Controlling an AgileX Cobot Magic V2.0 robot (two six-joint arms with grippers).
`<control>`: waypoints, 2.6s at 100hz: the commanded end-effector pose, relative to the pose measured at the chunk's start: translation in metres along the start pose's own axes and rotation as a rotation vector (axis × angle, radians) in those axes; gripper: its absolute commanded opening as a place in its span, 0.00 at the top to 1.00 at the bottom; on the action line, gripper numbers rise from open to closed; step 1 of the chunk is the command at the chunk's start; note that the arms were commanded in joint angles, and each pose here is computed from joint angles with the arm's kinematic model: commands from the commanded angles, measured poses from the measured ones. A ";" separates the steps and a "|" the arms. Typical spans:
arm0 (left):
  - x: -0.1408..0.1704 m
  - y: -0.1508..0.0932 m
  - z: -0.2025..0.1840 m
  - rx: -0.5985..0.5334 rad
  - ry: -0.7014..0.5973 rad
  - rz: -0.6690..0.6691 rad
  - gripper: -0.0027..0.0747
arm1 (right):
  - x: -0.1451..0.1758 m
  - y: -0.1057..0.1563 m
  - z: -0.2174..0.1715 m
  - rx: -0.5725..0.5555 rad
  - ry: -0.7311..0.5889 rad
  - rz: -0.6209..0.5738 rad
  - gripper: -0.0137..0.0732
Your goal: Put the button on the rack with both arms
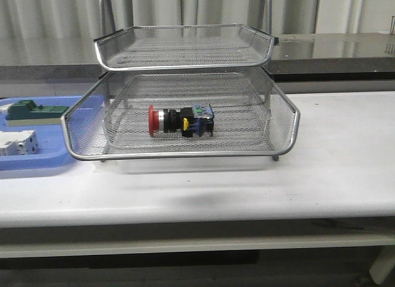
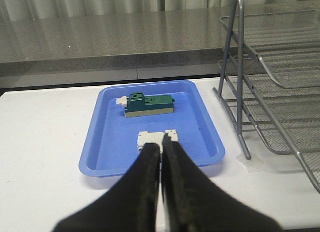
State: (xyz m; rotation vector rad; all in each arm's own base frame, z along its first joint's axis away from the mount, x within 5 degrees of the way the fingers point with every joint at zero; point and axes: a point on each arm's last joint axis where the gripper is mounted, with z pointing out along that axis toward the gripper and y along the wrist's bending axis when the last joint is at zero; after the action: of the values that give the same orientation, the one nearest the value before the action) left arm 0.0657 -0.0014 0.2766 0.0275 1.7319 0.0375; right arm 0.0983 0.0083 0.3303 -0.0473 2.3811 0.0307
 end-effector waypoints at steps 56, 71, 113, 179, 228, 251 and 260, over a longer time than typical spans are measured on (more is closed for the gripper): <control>-0.015 0.002 -0.002 -0.019 -0.095 -0.025 0.96 | -0.040 0.034 0.060 -0.271 0.052 -0.003 0.92; -0.015 0.002 -0.002 -0.019 -0.095 -0.025 0.96 | -0.044 0.054 0.086 -0.351 0.101 -0.044 0.92; -0.015 0.002 -0.002 -0.019 -0.095 -0.025 0.96 | -0.048 0.135 0.144 -0.474 0.208 -0.236 0.92; -0.015 0.002 -0.002 -0.019 -0.095 -0.025 0.96 | -0.049 0.220 0.208 -0.516 0.249 -0.489 0.92; -0.015 0.002 -0.002 -0.019 -0.095 -0.025 0.96 | -0.112 0.208 0.244 -0.415 0.087 -0.499 0.92; -0.015 0.002 -0.002 -0.019 -0.095 -0.025 0.96 | -0.143 0.189 0.267 -0.363 0.044 -0.440 0.92; -0.015 0.002 -0.002 -0.019 -0.095 -0.025 0.96 | -0.151 0.185 0.268 -0.355 0.023 -0.426 0.92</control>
State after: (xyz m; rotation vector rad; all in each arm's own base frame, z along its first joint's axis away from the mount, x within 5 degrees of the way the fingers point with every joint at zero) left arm 0.0655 -0.0015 0.2767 0.0252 1.7303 0.0349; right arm 0.3730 0.2112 0.2016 -0.7730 2.4683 0.2503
